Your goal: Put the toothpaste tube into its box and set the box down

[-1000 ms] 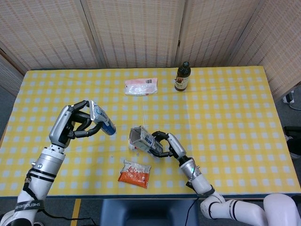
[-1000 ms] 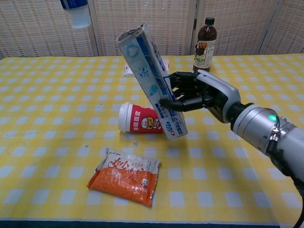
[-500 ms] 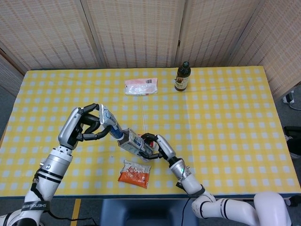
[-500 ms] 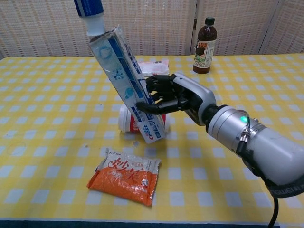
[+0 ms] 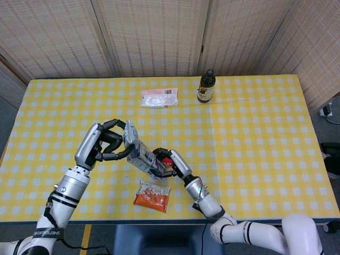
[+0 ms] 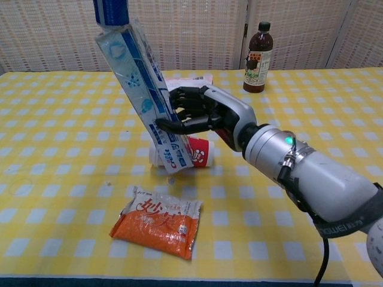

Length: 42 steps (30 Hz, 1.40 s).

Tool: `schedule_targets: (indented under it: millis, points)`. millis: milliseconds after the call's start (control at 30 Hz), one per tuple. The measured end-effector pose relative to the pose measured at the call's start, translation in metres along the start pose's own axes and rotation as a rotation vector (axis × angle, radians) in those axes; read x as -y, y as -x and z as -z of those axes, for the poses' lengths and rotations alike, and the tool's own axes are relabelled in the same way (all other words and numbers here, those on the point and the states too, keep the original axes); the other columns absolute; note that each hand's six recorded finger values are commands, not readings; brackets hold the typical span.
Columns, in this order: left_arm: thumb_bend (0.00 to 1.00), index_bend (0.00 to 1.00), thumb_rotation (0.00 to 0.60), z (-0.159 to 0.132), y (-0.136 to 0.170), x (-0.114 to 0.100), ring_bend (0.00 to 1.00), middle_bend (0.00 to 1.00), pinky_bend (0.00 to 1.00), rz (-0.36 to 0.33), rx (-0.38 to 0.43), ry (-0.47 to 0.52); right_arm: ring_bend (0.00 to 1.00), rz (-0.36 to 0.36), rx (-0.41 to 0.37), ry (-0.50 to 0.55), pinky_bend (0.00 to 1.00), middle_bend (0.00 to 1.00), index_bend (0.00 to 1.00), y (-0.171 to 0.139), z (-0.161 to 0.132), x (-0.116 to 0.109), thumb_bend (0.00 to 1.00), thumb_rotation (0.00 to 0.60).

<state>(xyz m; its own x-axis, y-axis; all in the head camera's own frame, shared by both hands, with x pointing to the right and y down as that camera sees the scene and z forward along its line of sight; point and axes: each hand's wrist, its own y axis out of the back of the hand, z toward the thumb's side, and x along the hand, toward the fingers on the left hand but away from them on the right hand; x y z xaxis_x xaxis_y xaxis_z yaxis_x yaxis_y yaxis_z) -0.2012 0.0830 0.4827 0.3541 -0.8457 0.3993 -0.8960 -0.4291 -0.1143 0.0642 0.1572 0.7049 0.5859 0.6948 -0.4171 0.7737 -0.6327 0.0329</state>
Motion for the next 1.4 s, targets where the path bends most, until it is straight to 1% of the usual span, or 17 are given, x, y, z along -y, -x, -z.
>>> schedule_targets:
  millis: [200, 367, 567, 767, 1033, 1133, 1200, 1300, 1333, 1367, 1400]
  points:
    - [0.56, 0.75, 0.6, 0.0, 0.0, -0.003, 1.0, 1.0, 1.0, -0.024, 0.001, 0.009, 0.43, 0.015, -0.017, 0.031, 0.49, 0.43, 0.48, -0.001, -0.005, -0.005, 0.32, 0.6]
    - [0.56, 0.75, 0.6, -0.001, -0.001, -0.01, 1.0, 1.0, 1.0, -0.061, 0.005, 0.041, 0.43, 0.024, -0.036, 0.053, 0.48, 0.43, 0.48, -0.004, -0.009, -0.009, 0.32, 0.6]
    - [0.57, 0.75, 0.6, 0.001, 0.001, -0.017, 1.0, 1.0, 1.0, -0.087, -0.003, 0.062, 0.43, 0.043, -0.079, 0.096, 0.48, 0.43, 0.48, -0.008, -0.018, -0.016, 0.32, 0.6]
    - [0.57, 0.75, 0.6, 0.005, 0.002, -0.014, 1.0, 1.0, 1.0, -0.069, -0.018, 0.058, 0.43, 0.041, -0.099, 0.102, 0.49, 0.43, 0.48, -0.01, -0.024, -0.017, 0.32, 0.6]
    - [0.56, 0.75, 0.6, 0.006, 0.002, -0.007, 1.0, 1.0, 1.0, -0.045, -0.018, 0.048, 0.43, 0.027, -0.082, 0.076, 0.49, 0.43, 0.48, -0.011, -0.021, -0.011, 0.32, 0.6]
    - [0.56, 0.72, 0.6, 0.009, 0.003, -0.004, 1.0, 1.0, 1.0, -0.032, -0.025, 0.036, 0.43, 0.023, -0.082, 0.079, 0.49, 0.43, 0.48, -0.011, -0.022, -0.009, 0.32, 0.6]
    - [0.56, 0.65, 0.6, 0.01, 0.003, -0.001, 1.0, 1.0, 1.0, -0.026, -0.026, 0.035, 0.43, 0.02, -0.08, 0.079, 0.49, 0.43, 0.48, -0.011, -0.022, -0.007, 0.32, 0.6]
    - [0.53, 0.39, 0.6, 0.011, 0.003, 0.002, 1.0, 1.0, 1.0, -0.018, -0.027, 0.029, 0.43, 0.018, -0.076, 0.082, 0.49, 0.43, 0.48, -0.011, -0.021, -0.006, 0.32, 0.6]
    - [0.49, 0.27, 0.6, 0.012, 0.003, 0.002, 1.0, 1.0, 1.0, -0.017, -0.028, 0.028, 0.43, 0.017, -0.075, 0.083, 0.49, 0.43, 0.48, -0.012, -0.021, -0.006, 0.32, 0.6]
    - [0.43, 0.16, 0.6, 0.013, 0.004, 0.003, 1.0, 1.0, 1.0, -0.014, -0.032, 0.024, 0.43, 0.018, -0.076, 0.083, 0.49, 0.43, 0.48, -0.012, -0.021, -0.007, 0.32, 0.6]
    - [0.39, 0.11, 0.6, 0.013, 0.004, 0.003, 1.0, 1.0, 1.0, -0.012, -0.035, 0.022, 0.43, 0.019, -0.077, 0.082, 0.48, 0.43, 0.48, -0.012, -0.021, -0.007, 0.32, 0.6]
